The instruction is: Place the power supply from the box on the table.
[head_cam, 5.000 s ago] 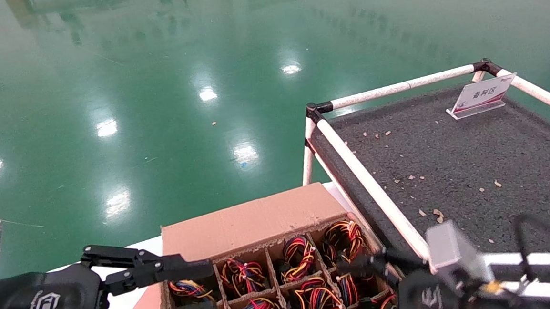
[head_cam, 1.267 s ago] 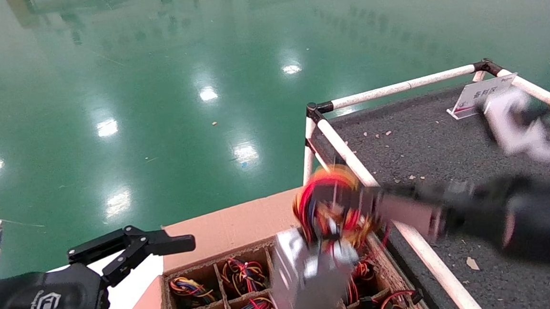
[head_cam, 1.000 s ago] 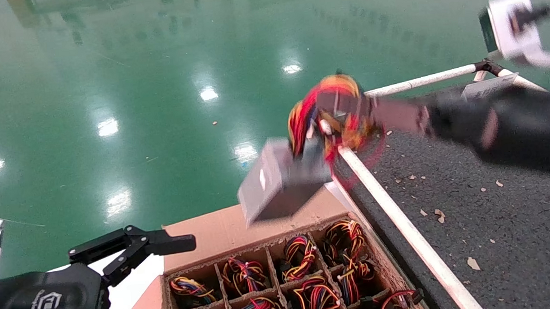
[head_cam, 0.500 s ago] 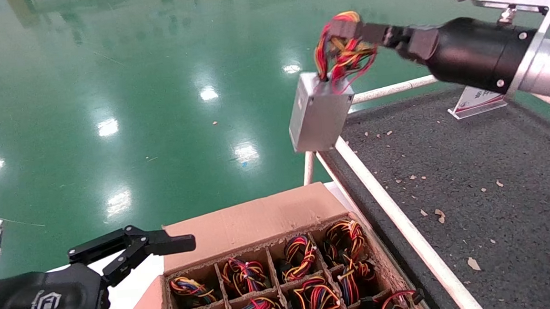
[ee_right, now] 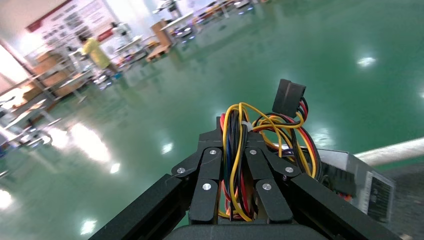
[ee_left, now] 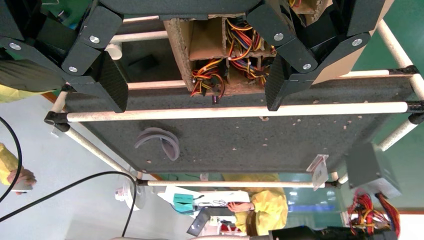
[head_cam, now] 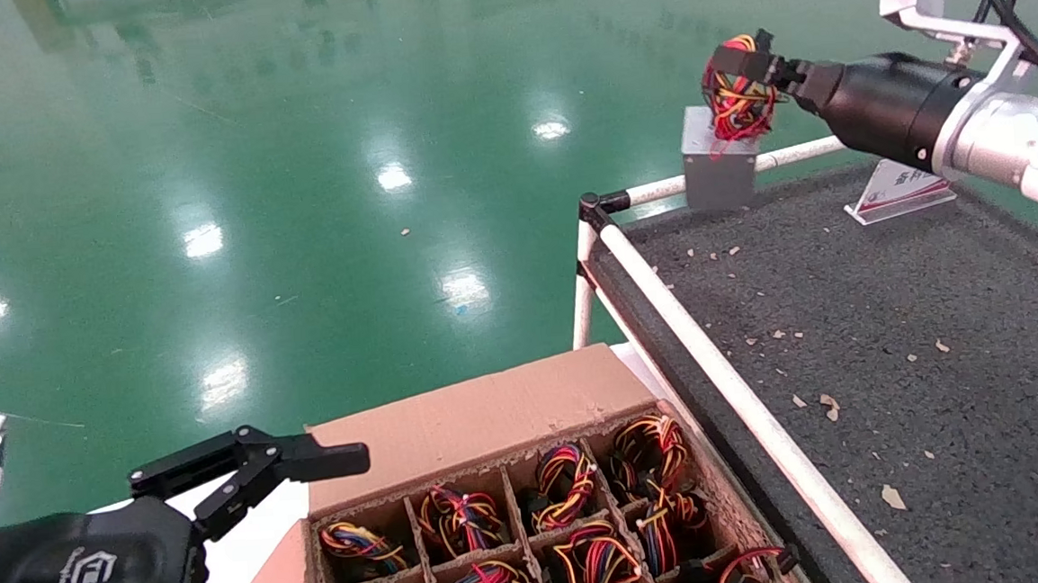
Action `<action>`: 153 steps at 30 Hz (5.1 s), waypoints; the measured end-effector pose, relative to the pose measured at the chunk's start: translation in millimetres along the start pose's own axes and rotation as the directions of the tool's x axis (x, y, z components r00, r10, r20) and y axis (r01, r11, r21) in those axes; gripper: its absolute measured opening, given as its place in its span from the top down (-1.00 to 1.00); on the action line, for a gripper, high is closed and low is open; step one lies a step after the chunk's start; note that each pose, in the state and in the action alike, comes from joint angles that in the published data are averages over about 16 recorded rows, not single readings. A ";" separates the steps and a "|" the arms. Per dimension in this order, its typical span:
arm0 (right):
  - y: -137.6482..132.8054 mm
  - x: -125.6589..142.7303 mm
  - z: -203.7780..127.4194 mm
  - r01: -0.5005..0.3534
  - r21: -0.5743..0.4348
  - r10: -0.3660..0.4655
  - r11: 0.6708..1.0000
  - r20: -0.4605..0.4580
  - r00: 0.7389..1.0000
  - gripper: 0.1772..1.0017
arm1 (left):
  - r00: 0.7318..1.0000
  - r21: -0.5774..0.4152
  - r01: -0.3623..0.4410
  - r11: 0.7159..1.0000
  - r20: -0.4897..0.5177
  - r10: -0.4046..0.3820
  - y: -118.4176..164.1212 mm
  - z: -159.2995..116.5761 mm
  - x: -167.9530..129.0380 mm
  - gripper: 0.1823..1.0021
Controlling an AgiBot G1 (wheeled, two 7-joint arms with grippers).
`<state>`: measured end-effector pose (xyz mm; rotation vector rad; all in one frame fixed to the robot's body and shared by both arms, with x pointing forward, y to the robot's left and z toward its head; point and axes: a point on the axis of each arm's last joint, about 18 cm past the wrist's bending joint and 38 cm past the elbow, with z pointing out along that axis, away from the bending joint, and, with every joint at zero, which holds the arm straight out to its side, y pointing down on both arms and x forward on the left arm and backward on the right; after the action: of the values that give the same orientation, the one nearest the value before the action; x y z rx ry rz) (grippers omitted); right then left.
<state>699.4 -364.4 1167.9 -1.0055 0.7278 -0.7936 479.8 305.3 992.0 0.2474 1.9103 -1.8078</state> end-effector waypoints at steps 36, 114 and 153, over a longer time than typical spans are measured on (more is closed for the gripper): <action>58.8 12.3 40.7 -0.099 0.021 0.101 0.995 -0.198 0.975 0.93 | 1.000 0.000 0.000 1.000 0.000 0.000 0.0 0.0 0.0 -1.00; 43.0 39.6 5.0 -0.132 -0.024 0.123 0.991 -0.226 0.966 -0.91 | 1.000 0.000 0.000 1.000 0.001 0.000 0.0 -0.1 -0.1 -1.00; 54.0 38.9 -67.4 0.124 -0.261 -0.181 0.957 -0.207 0.961 -1.00 | 1.000 0.000 0.000 1.000 0.001 0.000 0.0 -0.1 -0.1 -1.00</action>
<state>676.5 -409.5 1087.8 -1.2175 0.9732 -0.9832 479.8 305.4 992.0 0.2466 1.9098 -1.8079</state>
